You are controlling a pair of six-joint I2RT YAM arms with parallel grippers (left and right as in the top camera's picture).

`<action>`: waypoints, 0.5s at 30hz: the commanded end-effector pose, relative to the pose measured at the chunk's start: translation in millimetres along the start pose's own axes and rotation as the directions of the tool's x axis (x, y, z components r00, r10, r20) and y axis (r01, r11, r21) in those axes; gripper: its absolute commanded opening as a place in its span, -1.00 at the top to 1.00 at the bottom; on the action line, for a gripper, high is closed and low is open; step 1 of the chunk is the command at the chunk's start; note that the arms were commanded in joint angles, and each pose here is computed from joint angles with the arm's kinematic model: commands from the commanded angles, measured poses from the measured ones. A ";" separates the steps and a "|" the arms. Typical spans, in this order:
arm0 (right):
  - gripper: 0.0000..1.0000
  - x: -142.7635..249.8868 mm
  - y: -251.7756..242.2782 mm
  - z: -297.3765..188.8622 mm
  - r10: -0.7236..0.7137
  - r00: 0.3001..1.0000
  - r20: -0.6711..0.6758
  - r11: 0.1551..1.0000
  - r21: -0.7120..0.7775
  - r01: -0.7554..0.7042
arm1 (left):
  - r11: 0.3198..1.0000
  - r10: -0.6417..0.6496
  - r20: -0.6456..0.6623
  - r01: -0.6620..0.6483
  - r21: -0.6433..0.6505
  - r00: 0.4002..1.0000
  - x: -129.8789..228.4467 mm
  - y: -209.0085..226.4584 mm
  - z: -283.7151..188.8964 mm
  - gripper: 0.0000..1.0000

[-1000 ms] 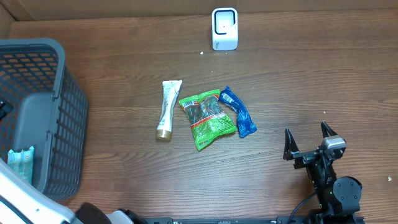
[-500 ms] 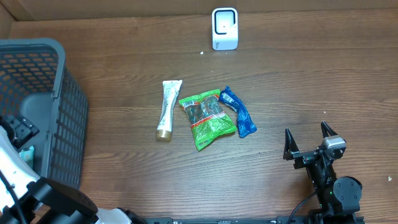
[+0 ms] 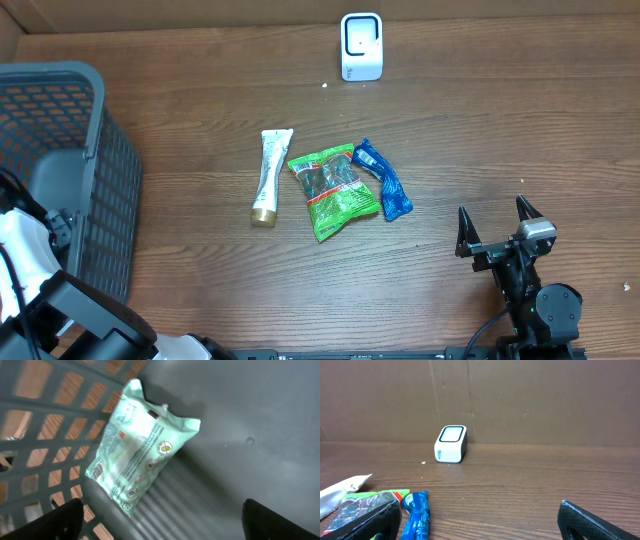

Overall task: Scan the item barcode
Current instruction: 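Move the left gripper into the basket and grasp the mint-green wipes pack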

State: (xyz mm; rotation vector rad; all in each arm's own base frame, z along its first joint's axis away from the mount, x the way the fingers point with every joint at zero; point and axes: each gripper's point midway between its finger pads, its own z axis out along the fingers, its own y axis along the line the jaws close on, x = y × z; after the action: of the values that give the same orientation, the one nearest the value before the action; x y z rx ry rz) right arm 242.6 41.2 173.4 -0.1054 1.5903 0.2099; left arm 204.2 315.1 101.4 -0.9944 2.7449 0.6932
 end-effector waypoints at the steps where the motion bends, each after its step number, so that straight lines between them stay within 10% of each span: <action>1: -1.00 2.0 -0.6 0.2 0.000 1.000 0.003 1.000 0.004 0.000 | 0.993 0.119 -0.017 -0.119 -0.011 0.993 8.8 -1.8 14.0 -0.81; 15: -1.00 2.0 -0.6 0.2 0.000 1.000 0.003 1.000 0.004 0.000 | 0.983 0.186 -0.049 -0.186 -0.001 0.981 10.5 -16.9 66.0 -0.82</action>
State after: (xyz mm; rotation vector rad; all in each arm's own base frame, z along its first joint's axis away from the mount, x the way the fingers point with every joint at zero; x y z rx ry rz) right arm 242.6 41.2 173.5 -0.1054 1.5899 0.2099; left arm 209.9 326.6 48.6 -0.7979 2.8595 0.7105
